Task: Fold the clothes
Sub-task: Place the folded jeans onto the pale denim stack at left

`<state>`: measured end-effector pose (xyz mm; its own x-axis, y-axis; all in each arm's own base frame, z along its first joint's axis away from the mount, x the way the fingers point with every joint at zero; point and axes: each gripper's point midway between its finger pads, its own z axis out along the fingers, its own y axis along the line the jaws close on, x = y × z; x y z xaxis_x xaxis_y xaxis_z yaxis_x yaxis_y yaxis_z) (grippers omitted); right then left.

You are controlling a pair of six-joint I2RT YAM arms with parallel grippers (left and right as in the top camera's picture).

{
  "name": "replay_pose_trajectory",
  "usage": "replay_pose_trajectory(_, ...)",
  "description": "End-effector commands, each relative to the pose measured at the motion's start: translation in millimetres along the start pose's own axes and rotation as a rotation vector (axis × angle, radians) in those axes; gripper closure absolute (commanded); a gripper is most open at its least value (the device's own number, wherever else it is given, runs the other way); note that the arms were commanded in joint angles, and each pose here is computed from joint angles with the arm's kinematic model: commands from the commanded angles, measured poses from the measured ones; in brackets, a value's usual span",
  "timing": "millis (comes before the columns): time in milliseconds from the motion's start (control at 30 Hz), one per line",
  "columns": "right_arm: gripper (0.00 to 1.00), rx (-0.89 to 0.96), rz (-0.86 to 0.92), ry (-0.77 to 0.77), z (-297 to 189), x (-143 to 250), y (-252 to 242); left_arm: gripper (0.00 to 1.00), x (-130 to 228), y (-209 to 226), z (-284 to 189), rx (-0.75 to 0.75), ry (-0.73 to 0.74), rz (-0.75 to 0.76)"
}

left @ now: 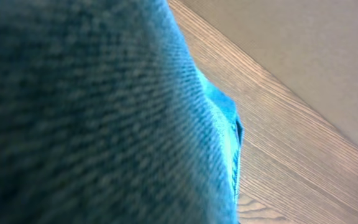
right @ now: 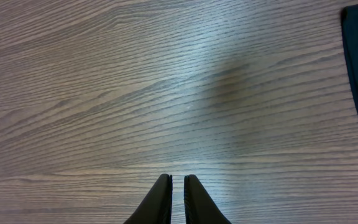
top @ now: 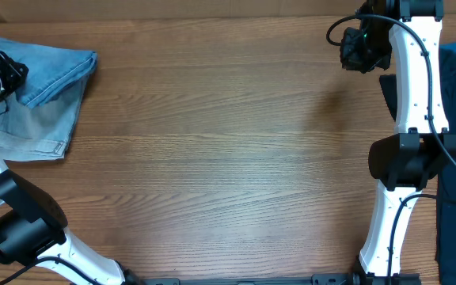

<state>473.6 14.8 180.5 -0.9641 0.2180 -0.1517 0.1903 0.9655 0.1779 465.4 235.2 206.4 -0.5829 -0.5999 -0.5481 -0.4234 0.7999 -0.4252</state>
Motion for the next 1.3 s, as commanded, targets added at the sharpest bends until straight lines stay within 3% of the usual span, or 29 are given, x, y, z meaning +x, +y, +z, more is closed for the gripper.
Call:
replay_pose_trajectory(0, 0.89, -0.016, -0.002, -0.037, -15, -2, 3, 0.96, -15, 5, -16, -0.011, -0.056, -0.023)
replay_pose_trajectory(567, 0.84, -0.024, -0.008, -0.078, -15, -12, 5, 0.96, -19, 20, -22, -0.031, -0.069, -0.078)
replay_pose_trajectory(967, 0.79, -0.025, -0.009, -0.08, -15, -13, 5, 0.96, 18, 63, -30, -0.259, 0.042, -0.26)
replay_pose_trajectory(1000, 0.78, -0.025, -0.008, -0.08, -15, -13, 5, 0.9, 22, 68, -31, -0.288, 0.053, -0.272)
replay_pose_trajectory(1067, 0.76, -0.024, -0.009, -0.08, -15, -13, 5, 0.61, 29, 70, -33, -0.306, 0.078, -0.281)
replay_pose_trajectory(1100, 0.75, -0.025, -0.009, -0.08, -15, -13, 5, 0.44, 33, 68, -35, -0.305, 0.093, -0.286)
replay_pose_trajectory(1133, 0.73, -0.025, -0.008, -0.08, -15, -13, 5, 0.14, 37, 67, -39, -0.309, 0.11, -0.297)
replay_pose_trajectory(1167, 0.73, -0.025, -0.008, -0.08, -15, -13, 5, 0.0, 39, 64, -45, -0.311, 0.12, -0.304)
replay_pose_trajectory(1267, 0.72, -0.025, -0.008, -0.08, -15, -13, 5, 0.0, 31, 54, -67, -0.319, 0.11, -0.294)
